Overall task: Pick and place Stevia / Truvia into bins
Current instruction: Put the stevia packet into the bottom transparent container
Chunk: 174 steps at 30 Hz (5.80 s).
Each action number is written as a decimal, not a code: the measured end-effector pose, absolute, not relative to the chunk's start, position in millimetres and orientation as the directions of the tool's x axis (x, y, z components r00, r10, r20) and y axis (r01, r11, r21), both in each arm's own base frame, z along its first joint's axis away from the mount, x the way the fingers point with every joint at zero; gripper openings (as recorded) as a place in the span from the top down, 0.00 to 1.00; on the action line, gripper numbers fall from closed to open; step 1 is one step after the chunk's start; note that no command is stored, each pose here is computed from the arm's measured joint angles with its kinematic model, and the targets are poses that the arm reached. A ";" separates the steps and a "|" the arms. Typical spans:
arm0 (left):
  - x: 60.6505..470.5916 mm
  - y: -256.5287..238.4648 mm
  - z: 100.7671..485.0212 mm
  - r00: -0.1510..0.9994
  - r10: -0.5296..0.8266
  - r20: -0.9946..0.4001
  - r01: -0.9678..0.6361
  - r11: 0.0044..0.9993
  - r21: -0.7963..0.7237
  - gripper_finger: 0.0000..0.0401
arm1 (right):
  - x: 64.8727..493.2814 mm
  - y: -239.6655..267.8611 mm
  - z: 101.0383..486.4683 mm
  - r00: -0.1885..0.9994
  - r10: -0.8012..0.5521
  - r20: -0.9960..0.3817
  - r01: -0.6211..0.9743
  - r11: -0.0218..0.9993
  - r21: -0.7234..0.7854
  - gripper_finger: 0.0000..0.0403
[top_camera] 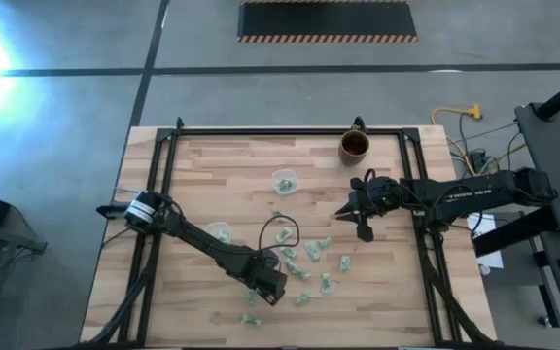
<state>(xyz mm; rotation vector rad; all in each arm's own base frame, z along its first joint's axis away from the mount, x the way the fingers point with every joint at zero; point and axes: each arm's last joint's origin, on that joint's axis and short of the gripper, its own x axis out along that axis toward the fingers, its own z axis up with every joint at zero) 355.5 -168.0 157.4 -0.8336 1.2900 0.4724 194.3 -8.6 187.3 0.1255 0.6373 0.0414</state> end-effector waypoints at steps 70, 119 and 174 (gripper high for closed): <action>234.6 -95.7 233.5 0.129 0.246 -0.961 -0.839 0.544 0.026 0.74 | 196.0 -8.8 189.8 0.821 0.075 -0.565 -0.003 0.992 0.128 0.85; 308.8 -203.6 179.5 0.296 -0.203 -0.934 -0.306 0.906 -0.294 0.73 | 191.0 -8.4 178.4 0.800 0.078 -0.595 0.016 0.988 0.151 0.85; 340.6 -129.8 169.3 0.351 0.008 -0.936 -0.156 0.987 -0.050 0.73 | 186.2 -8.1 167.5 0.793 0.080 -0.604 0.040 0.982 0.183 0.85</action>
